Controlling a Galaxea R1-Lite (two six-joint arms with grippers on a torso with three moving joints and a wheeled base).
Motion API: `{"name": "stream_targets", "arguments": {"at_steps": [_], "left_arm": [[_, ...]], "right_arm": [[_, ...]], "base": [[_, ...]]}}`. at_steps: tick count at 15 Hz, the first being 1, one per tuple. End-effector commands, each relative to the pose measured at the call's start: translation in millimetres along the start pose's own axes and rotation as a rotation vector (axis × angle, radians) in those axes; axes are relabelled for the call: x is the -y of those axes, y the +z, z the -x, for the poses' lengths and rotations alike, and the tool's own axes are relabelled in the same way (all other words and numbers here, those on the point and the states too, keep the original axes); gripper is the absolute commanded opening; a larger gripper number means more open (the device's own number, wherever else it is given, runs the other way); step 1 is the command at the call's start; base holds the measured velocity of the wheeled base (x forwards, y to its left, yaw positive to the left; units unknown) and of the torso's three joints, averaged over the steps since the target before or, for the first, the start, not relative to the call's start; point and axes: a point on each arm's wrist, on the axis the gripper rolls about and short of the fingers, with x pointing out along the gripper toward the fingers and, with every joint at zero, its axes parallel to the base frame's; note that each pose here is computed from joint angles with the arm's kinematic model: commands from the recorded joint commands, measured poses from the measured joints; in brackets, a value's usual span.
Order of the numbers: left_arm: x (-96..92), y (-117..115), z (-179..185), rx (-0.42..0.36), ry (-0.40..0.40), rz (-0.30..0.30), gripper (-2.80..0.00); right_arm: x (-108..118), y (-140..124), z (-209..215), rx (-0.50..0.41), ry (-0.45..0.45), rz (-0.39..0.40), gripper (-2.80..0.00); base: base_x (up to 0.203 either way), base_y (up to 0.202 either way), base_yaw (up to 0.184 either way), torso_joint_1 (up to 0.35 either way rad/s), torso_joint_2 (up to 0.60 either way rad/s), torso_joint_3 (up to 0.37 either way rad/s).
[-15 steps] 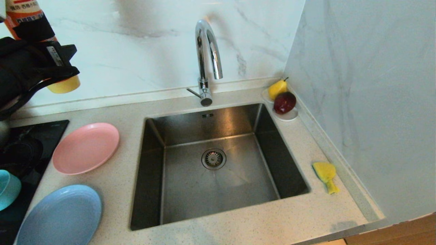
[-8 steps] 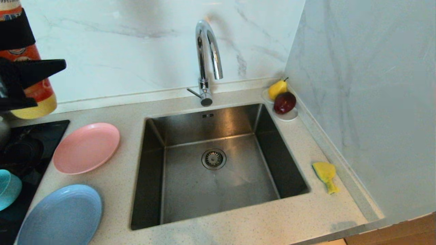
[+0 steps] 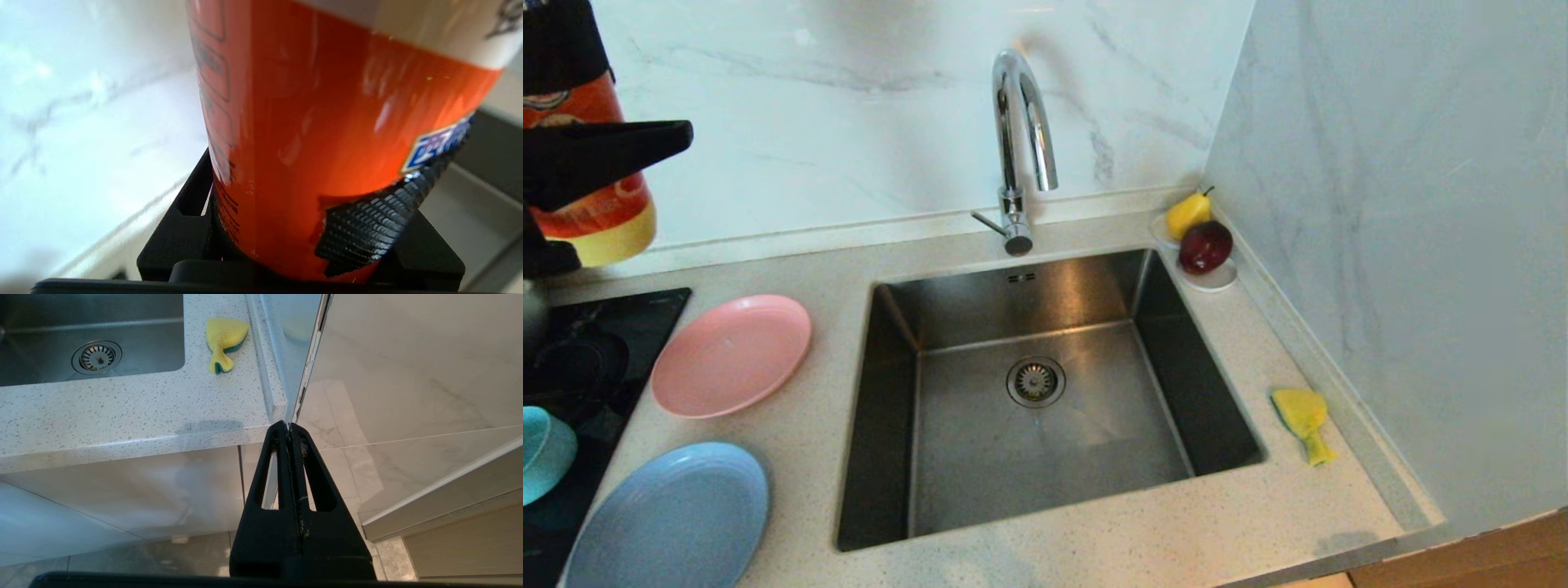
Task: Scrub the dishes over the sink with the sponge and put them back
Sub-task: Squeeze it onto the sponge
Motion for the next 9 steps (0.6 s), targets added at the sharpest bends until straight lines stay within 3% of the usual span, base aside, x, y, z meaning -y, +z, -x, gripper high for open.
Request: {"name": "stream_targets", "arguments": {"at_steps": [1, 3, 6, 9], "left_arm": [[3.0, 3, -18, 0.006, -0.038, 0.002, -2.8], [8.2, 3, -30, 0.002, -0.072, -0.011, -2.8], [20.4, 6, -54, 0.003, -0.123, -0.085, -2.8], [17.0, 23, -82, 0.026, -0.038, -0.099, -2.8]], "right_arm": [[0, 0, 0, 0.0, 0.002, 0.0, -2.8], [0, 0, 0, 0.0, 0.0, 0.0, -2.8], [0, 0, 0, 0.0, 0.0, 0.0, -2.8], [0, 0, 0, 0.0, 0.0, 0.0, -2.8]], "base": [[0.0, 0.0, 0.0, 0.0, 0.0, 0.0], [0.0, 0.0, 0.0, 0.0, 0.0, 0.0], [0.0, 0.0, 0.0, 0.0, 0.0, 0.0], [0.0, 0.0, 0.0, 0.0, 0.0, 0.0]]}}
